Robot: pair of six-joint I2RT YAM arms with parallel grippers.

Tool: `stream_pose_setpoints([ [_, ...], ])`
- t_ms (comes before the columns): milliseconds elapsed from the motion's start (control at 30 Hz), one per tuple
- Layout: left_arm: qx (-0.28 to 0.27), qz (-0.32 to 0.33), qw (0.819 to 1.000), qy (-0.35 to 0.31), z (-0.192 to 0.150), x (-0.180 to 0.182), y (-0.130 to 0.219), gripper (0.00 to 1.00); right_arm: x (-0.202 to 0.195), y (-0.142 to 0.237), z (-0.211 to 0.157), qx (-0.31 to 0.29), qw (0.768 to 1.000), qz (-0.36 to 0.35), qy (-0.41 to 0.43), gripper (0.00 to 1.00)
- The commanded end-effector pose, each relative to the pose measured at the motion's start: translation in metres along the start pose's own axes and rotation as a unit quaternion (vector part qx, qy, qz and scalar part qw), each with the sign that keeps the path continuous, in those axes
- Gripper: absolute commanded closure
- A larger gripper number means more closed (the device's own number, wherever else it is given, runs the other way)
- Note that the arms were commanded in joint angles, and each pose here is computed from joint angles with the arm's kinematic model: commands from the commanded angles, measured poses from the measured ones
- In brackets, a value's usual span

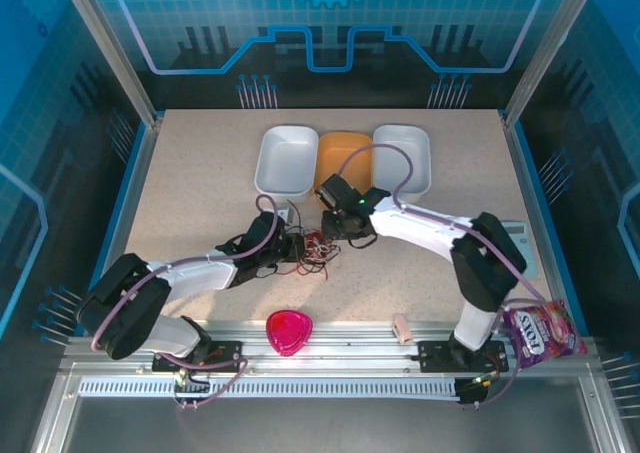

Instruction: Untangle the cables

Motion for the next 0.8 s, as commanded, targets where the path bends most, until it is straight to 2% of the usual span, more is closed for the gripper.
stream_pose_setpoints([
  [0, 0.004, -0.041, 0.999, -0.035, 0.007, -0.029, 0.001, 1.00, -0.025, 0.028, -0.007, -0.017, 0.999, -0.025, -0.026, 0.60],
  [300, 0.020, -0.081, 0.995, -0.053, 0.005, -0.072, -0.018, 1.00, -0.065, 0.061, -0.025, -0.040, 0.995, -0.002, -0.086, 0.60],
  [767, 0.017, -0.043, 0.999, -0.025, -0.002, -0.060, -0.027, 0.97, -0.102, 0.045, -0.072, 0.015, 0.989, -0.015, -0.148, 0.60],
])
Point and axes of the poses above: each hand's point on the last joint's axis, 136 mm out from that joint toward the fingers, its own y axis back along the fingers, its own x axis along the line the jaws close on, z = x × y, the point moved 9 cm from there along y, back along the fingers, and after that the axes turned 8 degrees about y, right-handed, at the moved point
